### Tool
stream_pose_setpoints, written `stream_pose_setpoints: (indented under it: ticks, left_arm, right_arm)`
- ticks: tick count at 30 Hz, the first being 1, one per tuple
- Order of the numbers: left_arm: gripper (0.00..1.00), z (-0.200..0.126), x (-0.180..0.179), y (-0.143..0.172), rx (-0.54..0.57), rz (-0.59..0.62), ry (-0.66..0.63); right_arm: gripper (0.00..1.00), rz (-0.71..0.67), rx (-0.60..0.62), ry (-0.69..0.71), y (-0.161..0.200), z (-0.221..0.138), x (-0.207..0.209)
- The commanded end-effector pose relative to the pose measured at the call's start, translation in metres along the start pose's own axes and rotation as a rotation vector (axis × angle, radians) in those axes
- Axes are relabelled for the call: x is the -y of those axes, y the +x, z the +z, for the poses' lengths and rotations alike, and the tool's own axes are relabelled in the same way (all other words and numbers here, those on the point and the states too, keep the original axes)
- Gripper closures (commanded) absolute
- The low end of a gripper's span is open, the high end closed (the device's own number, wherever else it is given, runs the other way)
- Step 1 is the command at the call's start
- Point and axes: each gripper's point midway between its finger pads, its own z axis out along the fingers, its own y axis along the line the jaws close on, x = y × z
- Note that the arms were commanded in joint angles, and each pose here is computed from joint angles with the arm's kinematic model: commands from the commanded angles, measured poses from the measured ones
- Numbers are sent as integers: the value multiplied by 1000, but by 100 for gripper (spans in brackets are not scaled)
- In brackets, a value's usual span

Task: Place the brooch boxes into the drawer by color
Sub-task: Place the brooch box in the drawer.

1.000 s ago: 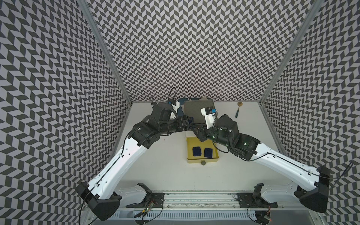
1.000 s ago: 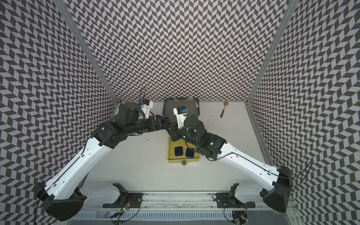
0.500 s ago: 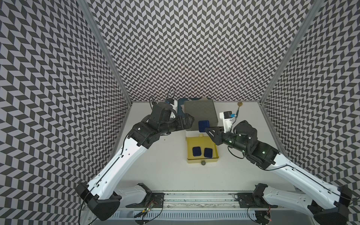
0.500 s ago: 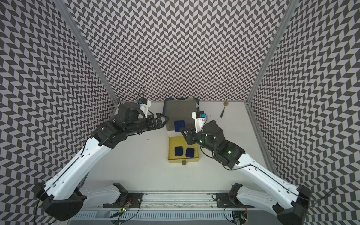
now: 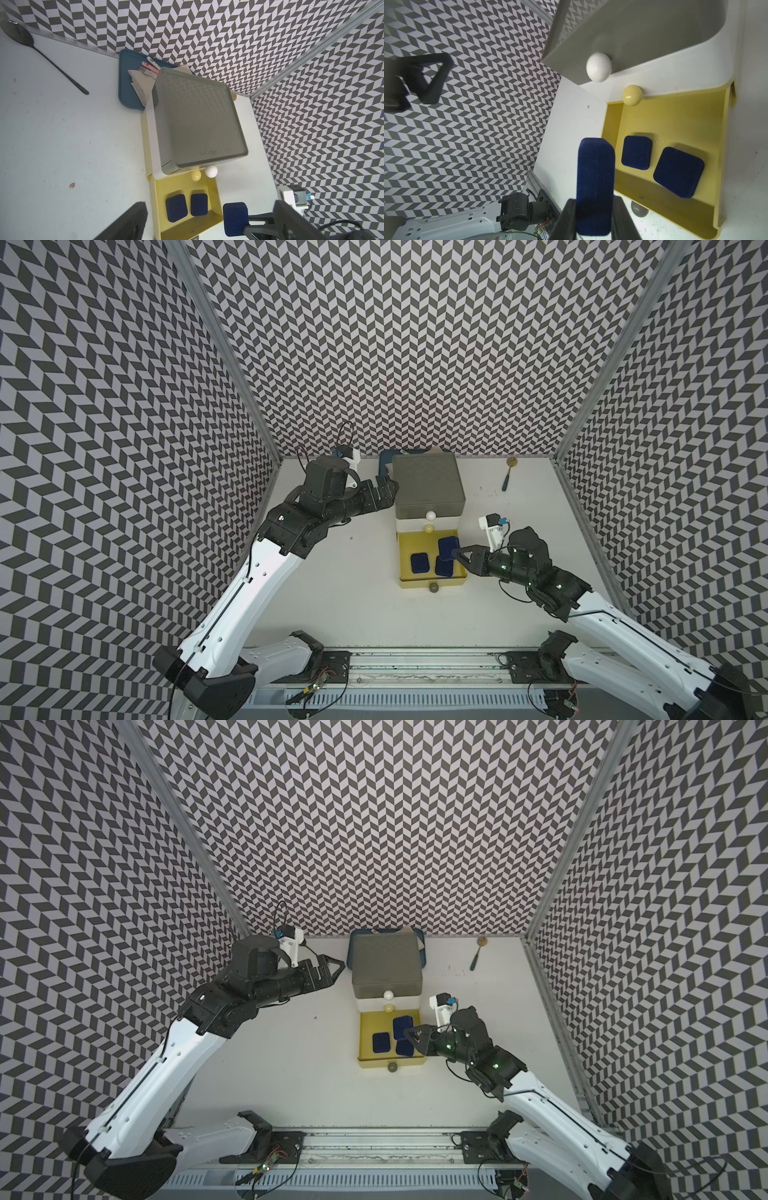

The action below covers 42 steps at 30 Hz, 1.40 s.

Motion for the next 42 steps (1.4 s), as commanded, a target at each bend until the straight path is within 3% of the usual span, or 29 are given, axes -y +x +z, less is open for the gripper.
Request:
stream_pose_setpoints:
  ticks: [1,11,42]
  left_arm:
    - [0,-8,1,-3,25,17,69]
    - [0,-7,-10,-1,23,10,72]
    - [0,9,-13,6,-18,18,81]
  right_arm:
    - [93,-10,37,-104,-17,7,-18]
    - [93,16,-55,7,-7,40,26]
    - [93,2,-58,150,-21,87,81]
